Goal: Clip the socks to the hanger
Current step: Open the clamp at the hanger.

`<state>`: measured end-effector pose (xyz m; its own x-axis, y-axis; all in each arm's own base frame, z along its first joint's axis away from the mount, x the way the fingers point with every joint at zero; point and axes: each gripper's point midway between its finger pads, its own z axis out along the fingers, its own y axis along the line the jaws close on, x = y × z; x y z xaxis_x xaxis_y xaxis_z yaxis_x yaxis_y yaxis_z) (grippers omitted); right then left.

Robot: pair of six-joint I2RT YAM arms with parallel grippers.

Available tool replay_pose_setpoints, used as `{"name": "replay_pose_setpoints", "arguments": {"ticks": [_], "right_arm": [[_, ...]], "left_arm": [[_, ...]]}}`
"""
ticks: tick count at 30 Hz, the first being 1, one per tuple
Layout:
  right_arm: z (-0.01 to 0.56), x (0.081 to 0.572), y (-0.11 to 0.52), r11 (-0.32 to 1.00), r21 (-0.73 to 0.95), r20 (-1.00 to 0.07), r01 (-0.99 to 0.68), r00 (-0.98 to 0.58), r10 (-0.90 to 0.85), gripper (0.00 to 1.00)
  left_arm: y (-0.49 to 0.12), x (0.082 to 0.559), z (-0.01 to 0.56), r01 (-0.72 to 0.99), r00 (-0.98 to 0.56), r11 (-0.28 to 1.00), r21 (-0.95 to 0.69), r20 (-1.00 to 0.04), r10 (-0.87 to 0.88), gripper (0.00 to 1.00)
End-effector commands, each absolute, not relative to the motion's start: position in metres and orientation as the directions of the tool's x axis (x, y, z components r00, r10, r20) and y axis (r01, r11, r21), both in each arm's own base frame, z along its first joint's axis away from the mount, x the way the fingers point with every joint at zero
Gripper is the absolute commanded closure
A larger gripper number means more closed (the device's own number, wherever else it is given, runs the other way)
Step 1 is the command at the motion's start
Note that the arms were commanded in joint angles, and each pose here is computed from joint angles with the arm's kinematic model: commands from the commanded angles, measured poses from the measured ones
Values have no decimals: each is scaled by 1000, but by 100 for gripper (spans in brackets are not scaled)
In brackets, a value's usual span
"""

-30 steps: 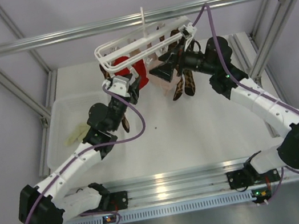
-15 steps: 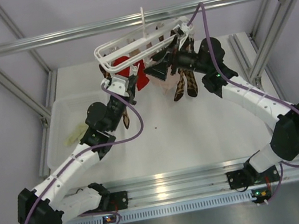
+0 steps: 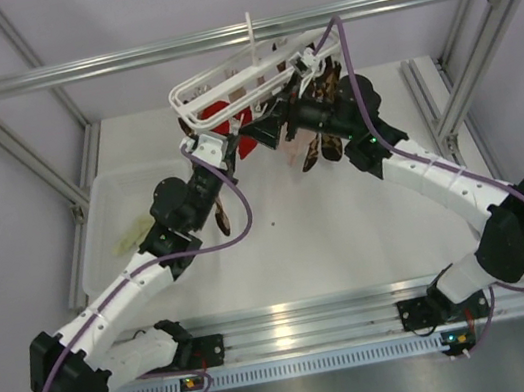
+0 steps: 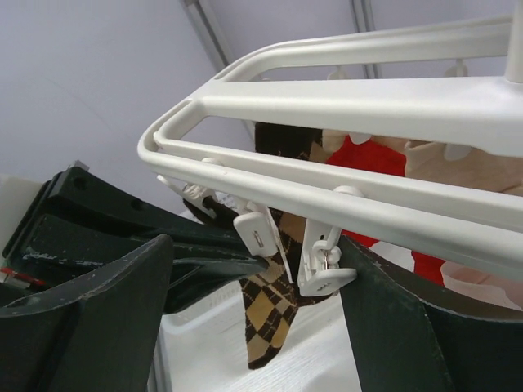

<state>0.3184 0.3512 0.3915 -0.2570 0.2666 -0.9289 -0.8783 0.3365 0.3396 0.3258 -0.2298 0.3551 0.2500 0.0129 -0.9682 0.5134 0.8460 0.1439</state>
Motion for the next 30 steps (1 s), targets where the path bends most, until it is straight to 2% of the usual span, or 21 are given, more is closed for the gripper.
{"name": "replay_pose_setpoints", "arguments": {"ticks": [1, 3, 10, 22, 26, 30], "right_arm": [[419, 321, 343, 390, 314, -929, -866, -196, 313, 23], [416, 328, 344, 409, 334, -924, -849, -211, 319, 29], [417, 337, 349, 413, 398, -899, -819, -260, 351, 39], [408, 328, 368, 412, 393, -909, -822, -279, 311, 40], [408, 332, 366, 442, 389, -911, -808, -267, 314, 47], [408, 332, 365, 441, 379, -914, -813, -254, 318, 67]], "left_arm": [[-220, 321, 379, 482, 312, 862, 157, -950, -1, 100], [-221, 320, 378, 487, 312, 859, 158, -950, -2, 100], [-223, 318, 375, 490, 318, 854, 175, -948, 12, 100], [-221, 320, 373, 465, 327, 859, 217, -943, 61, 100], [-222, 316, 372, 479, 332, 850, 220, -942, 57, 100], [-223, 309, 374, 509, 327, 839, 194, -945, 20, 100]]}}
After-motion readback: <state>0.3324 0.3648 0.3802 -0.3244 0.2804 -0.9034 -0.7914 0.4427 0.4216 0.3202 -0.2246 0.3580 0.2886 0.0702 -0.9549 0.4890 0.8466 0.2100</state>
